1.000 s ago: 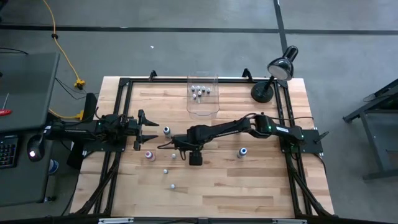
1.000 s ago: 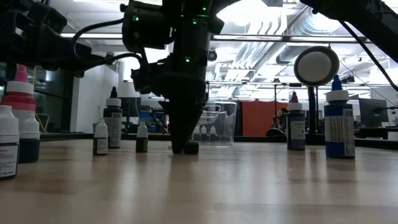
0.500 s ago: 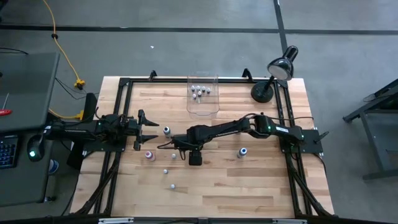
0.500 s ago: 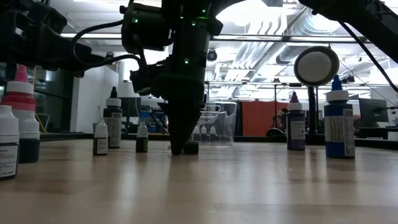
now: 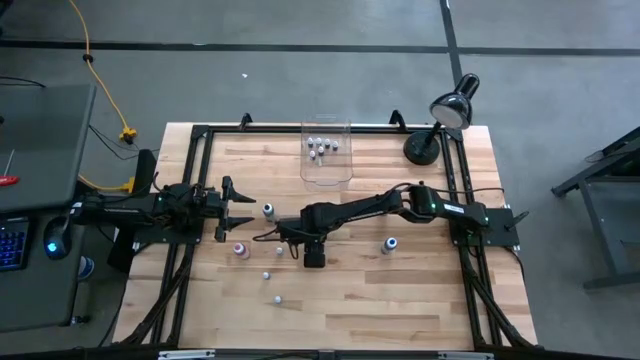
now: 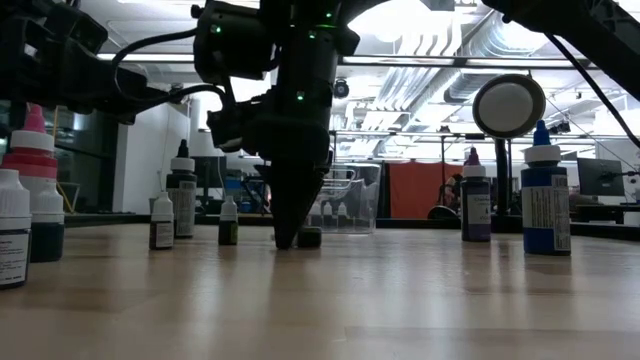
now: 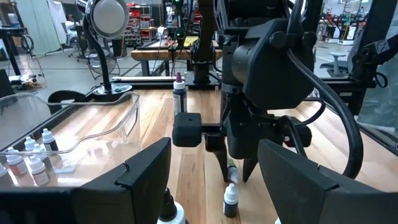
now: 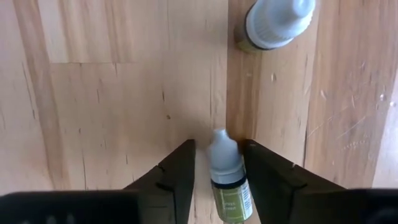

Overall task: Pick & Place food coloring
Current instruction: Put the small food coloring bottle into the transparent bin

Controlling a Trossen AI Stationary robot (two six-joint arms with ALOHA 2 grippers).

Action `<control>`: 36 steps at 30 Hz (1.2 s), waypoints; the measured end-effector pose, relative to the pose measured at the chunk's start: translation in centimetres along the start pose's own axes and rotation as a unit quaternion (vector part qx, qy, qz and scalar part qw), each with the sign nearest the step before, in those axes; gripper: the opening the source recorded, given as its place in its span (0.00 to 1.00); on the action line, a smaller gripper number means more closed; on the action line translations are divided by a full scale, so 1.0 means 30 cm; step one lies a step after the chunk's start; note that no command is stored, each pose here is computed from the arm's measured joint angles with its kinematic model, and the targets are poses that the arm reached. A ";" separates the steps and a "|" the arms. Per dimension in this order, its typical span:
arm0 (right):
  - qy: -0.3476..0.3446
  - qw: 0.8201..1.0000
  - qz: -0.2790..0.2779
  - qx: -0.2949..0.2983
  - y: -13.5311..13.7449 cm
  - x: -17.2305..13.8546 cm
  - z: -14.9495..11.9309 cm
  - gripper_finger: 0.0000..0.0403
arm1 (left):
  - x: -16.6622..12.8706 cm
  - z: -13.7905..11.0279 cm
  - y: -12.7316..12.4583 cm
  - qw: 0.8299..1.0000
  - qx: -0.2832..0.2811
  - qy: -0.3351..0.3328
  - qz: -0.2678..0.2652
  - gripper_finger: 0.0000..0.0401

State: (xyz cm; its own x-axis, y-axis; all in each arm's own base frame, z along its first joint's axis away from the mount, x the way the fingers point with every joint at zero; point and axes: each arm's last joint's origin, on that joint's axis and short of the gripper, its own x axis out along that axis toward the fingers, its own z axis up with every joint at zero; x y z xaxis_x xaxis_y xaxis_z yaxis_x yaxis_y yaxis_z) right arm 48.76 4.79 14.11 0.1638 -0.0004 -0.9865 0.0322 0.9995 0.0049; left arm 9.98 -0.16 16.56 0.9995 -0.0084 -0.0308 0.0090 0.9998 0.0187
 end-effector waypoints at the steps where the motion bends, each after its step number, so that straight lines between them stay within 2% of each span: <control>1: 0.000 1.000 0.000 0.000 0.000 0.001 0.000 0.30 | 0.000 0.000 0.000 1.000 0.000 0.000 0.000 0.60; 14: 0.002 1.000 0.003 0.001 -0.001 0.002 -0.001 0.14 | 0.000 0.000 0.000 1.000 0.000 0.000 0.000 0.60; 30: 0.001 1.000 0.009 0.002 0.000 0.003 0.000 0.13 | 0.000 0.000 0.000 1.000 0.000 0.000 0.000 0.60; 36: -0.015 1.000 -0.008 0.013 -0.001 -0.009 0.009 0.13 | 0.000 0.000 0.000 1.000 0.000 0.000 0.000 0.60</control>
State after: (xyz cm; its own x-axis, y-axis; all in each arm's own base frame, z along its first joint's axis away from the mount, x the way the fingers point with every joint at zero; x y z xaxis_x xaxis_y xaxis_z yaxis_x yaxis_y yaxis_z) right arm 49.00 4.74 14.42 0.1925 -0.0175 -0.9811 0.0611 0.9981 -0.0058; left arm 9.98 -0.17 16.57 0.9995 -0.0086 -0.0306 0.0092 0.9998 0.0186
